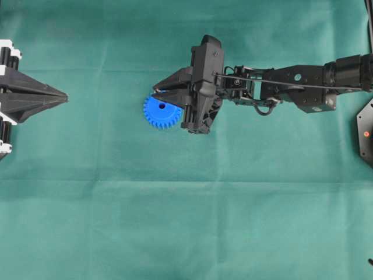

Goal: Insert the shaft placed at a random location into the center hole of the medium gear at another random location.
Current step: 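Align and lower the shaft into the blue gear's center hole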

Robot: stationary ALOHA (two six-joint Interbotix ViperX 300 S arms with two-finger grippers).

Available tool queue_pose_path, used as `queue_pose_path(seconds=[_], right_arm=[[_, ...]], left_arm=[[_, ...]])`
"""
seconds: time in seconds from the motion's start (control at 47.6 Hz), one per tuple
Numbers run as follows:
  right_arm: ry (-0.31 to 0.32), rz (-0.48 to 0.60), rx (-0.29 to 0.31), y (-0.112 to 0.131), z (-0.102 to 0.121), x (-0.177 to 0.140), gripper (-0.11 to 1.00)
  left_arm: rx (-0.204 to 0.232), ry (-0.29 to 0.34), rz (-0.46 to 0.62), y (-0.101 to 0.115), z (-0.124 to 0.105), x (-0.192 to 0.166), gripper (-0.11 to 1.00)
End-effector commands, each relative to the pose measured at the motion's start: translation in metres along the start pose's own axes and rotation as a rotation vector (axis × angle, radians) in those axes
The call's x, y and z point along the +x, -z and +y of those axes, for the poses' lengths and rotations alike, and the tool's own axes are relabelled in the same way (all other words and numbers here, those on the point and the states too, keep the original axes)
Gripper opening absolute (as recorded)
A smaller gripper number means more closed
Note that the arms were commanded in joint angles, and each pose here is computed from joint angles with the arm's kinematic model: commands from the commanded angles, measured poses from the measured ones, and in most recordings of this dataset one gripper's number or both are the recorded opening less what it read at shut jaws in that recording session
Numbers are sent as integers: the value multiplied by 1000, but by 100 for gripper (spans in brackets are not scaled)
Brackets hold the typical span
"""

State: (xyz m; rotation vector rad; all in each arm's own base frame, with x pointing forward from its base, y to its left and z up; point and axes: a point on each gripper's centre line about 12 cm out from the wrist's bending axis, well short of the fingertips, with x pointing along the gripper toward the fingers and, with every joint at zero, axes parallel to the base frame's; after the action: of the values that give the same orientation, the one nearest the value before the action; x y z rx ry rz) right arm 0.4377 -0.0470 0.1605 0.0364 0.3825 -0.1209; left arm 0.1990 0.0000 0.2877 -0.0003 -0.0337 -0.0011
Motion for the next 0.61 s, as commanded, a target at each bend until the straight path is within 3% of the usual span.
queue_pose_path(seconds=[0.0,0.588], right_arm=[[-1,-17,3,-5,1,1,13],[14,33,32,27,0,18,13]], left_arm=[[2,-1,-25,-8,0,2,0],[3,-1,-23,-8,0,2,0]])
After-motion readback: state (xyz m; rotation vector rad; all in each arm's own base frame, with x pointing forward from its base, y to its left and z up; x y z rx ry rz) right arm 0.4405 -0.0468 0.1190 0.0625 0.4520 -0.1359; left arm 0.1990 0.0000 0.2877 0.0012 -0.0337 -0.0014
